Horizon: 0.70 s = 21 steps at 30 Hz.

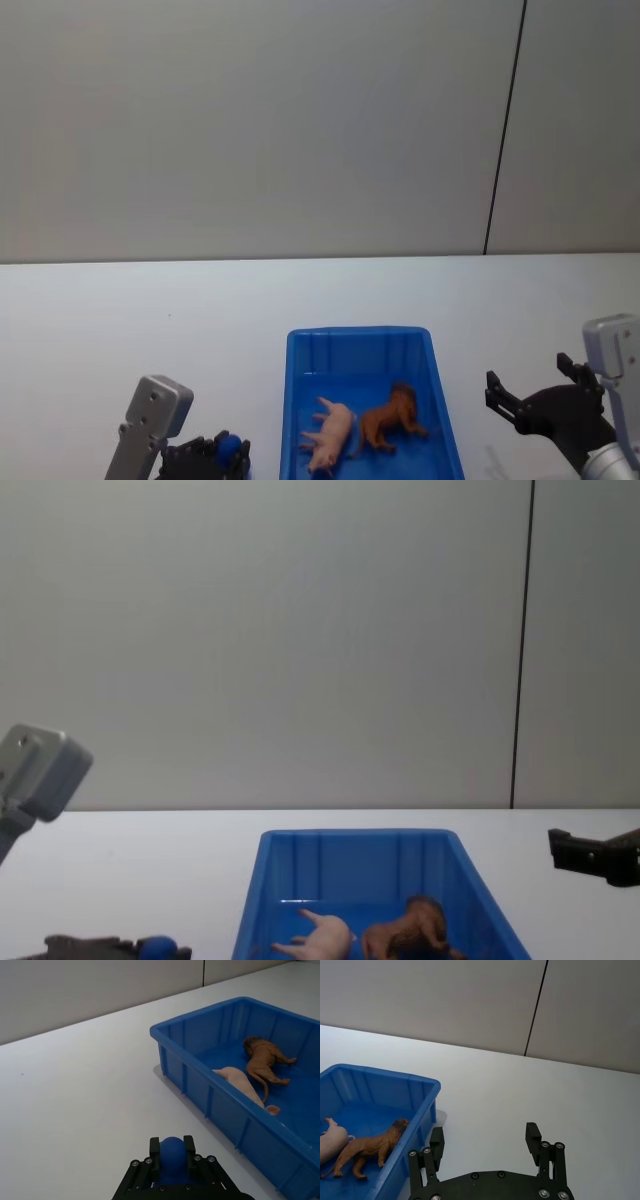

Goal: Pick up the two dolls from the table and place them into the box.

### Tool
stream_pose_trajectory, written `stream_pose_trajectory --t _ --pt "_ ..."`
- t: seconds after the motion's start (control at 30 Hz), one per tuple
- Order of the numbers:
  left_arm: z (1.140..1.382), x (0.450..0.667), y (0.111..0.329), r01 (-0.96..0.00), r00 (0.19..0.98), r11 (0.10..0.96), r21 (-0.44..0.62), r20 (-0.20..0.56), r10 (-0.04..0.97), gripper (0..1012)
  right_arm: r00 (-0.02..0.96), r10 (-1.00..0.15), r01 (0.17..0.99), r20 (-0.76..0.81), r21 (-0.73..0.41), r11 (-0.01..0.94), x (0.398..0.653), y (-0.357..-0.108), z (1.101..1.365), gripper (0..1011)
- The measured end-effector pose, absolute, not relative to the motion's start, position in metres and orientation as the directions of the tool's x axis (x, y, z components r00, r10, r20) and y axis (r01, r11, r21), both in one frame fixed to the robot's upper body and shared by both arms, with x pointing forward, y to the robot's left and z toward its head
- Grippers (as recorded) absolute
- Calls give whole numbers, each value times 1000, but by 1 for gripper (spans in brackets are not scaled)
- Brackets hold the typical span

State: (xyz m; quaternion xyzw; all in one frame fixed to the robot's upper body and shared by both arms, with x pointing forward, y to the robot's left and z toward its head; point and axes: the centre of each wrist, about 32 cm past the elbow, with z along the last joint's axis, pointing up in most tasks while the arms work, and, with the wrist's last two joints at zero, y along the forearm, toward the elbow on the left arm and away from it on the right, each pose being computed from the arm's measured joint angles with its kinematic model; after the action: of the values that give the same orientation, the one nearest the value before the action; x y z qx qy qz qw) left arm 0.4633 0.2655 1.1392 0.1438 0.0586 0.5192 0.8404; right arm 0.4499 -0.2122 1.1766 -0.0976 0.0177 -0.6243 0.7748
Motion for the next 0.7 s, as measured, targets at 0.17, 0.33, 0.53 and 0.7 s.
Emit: stream_pose_trajectory --t 0.17,0.33,0.53,0.7 --pt "1149 464 266 -867 453 419 268 76 888 254 220 -971 964 94 -174 201 450 -212 1177 1001" --pt "1162 465 266 -877 454 422 229 106 885 226 220 -971 964 94 -173 201 450 -212 1177 1001" --pt "1181 469 266 -877 473 448 176 143 870 198 220 -971 964 94 -173 201 450 -212 1177 1001" --pt "1193 472 265 -862 505 487 137 158 849 171 220 -971 964 94 -173 201 450 -212 1177 1001"
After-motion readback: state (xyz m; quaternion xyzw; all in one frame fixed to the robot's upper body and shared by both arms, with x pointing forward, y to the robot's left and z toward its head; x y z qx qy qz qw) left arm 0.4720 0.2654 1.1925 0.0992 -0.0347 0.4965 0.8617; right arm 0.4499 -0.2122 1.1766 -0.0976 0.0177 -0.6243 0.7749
